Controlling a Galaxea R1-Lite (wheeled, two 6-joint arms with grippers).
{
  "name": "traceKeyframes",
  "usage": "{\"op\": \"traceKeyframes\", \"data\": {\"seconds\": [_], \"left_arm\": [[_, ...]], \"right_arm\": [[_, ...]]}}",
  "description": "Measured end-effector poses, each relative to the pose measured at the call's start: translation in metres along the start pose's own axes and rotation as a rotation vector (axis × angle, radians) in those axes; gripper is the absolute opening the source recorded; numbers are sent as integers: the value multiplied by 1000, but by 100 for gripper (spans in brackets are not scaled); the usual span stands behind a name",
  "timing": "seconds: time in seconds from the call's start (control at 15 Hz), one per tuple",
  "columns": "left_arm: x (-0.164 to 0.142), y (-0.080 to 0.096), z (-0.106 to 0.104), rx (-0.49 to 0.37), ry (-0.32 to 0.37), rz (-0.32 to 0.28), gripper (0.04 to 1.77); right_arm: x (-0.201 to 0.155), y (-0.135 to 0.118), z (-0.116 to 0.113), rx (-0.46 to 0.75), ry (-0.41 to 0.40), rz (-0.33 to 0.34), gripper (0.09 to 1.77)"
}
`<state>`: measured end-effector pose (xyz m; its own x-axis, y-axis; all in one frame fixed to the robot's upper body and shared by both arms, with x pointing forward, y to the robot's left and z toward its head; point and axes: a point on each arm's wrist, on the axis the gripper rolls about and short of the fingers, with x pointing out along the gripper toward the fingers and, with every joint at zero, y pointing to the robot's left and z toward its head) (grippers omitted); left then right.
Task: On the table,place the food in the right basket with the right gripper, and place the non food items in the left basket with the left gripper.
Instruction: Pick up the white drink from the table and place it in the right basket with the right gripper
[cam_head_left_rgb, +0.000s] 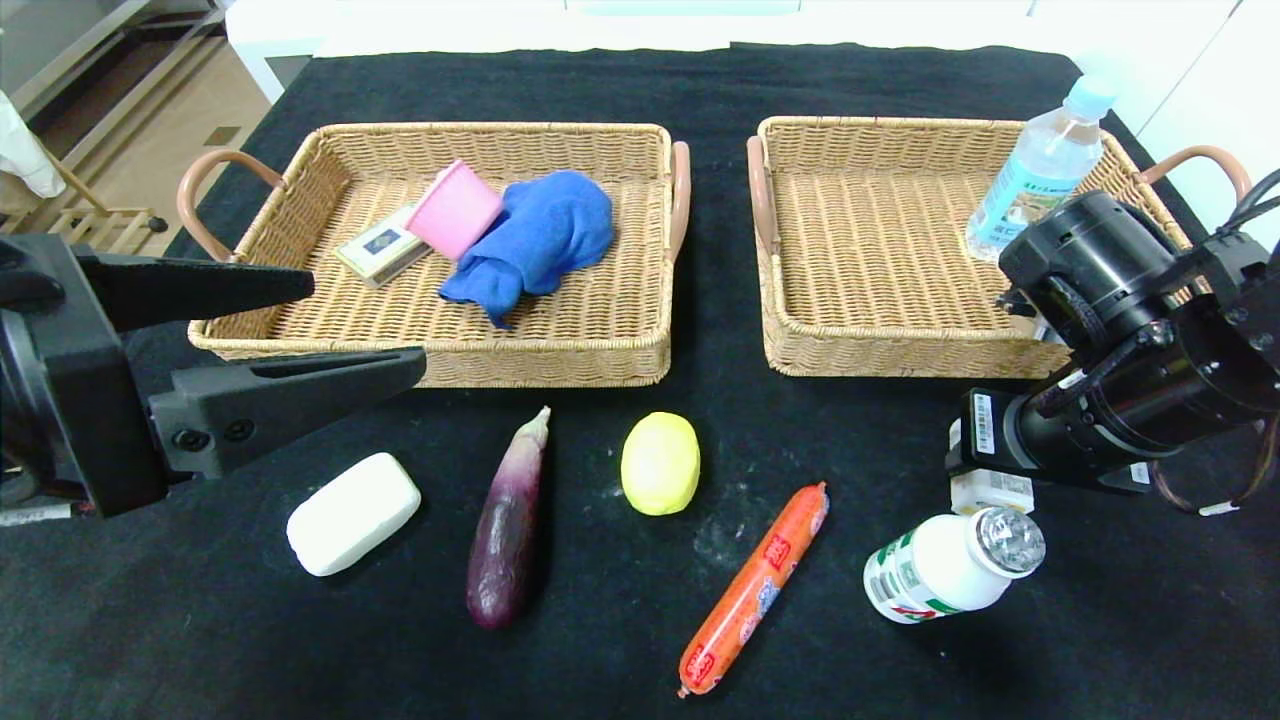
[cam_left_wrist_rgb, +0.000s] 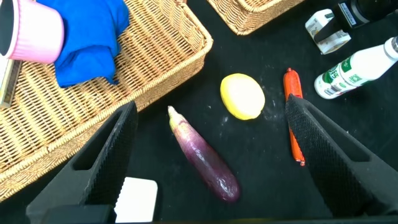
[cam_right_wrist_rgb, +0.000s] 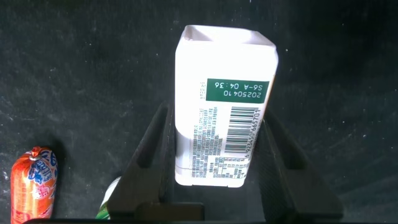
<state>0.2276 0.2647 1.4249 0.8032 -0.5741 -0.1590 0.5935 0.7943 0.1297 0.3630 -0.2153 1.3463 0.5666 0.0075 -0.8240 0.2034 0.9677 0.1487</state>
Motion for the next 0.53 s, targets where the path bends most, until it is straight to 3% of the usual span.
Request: {"op": "traceKeyframes", "data": {"seconds": [0.53], "left_arm": [[0,0,0,0,1,0,172]], "right_arm": [[-9,-6,-4,-10,6,-3,80]]}}
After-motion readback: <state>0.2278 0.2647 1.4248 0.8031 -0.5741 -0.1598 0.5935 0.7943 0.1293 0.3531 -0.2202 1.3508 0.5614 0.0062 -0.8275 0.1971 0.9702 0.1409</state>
